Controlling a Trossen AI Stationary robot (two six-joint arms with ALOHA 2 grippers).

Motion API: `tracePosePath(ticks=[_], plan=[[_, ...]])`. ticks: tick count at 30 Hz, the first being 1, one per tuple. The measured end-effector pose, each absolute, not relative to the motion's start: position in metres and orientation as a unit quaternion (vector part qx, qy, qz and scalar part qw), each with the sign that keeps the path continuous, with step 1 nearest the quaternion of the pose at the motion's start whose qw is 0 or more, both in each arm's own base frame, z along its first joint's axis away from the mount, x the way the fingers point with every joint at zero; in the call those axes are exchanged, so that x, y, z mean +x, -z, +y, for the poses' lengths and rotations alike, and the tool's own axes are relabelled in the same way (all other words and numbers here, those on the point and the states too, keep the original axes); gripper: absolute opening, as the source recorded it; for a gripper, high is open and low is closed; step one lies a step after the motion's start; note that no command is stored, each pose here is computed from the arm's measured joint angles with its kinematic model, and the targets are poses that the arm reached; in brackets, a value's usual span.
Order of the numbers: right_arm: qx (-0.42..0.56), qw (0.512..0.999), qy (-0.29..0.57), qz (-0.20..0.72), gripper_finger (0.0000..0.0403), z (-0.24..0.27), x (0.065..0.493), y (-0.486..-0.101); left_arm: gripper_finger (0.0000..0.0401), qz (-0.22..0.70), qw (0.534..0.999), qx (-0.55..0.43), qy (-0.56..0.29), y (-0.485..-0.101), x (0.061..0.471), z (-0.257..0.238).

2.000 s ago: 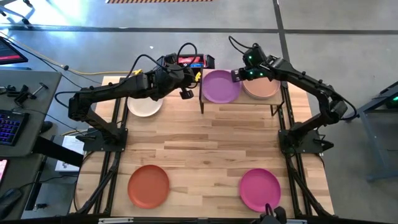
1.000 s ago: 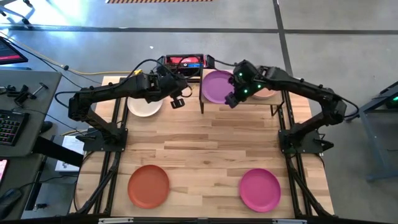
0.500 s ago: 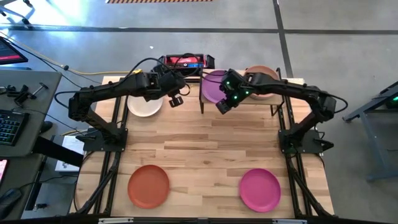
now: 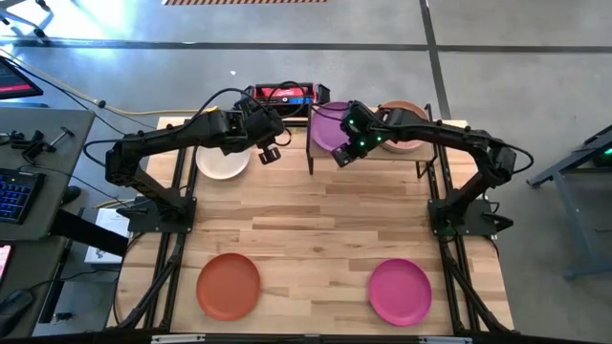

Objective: Place and stack plates onto a shelf
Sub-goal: Put the purple plate on the shelf, then stack the pink plate on top of the purple stacked plates on the shelf

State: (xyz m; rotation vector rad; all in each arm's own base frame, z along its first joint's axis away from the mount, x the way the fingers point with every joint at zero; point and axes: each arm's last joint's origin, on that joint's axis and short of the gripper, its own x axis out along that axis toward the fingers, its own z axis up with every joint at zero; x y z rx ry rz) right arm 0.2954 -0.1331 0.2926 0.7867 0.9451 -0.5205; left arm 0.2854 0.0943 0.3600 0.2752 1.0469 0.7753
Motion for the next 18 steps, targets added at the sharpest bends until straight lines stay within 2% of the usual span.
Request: tracePosePath(ticks=[11, 18], plan=[[0.383, 0.783, 0.173, 0.459, 0.0066, -0.112, 0.297, -0.297, 0.012, 0.514, 0.777, 0.098, -0.35, -0.355, 0.279, 0.092], [0.369, 0.767, 0.147, 0.504, 0.0066, -0.083, 0.284, -0.306, 0.012, 0.551, 0.767, 0.06, -0.323, -0.342, 0.273, 0.088]])
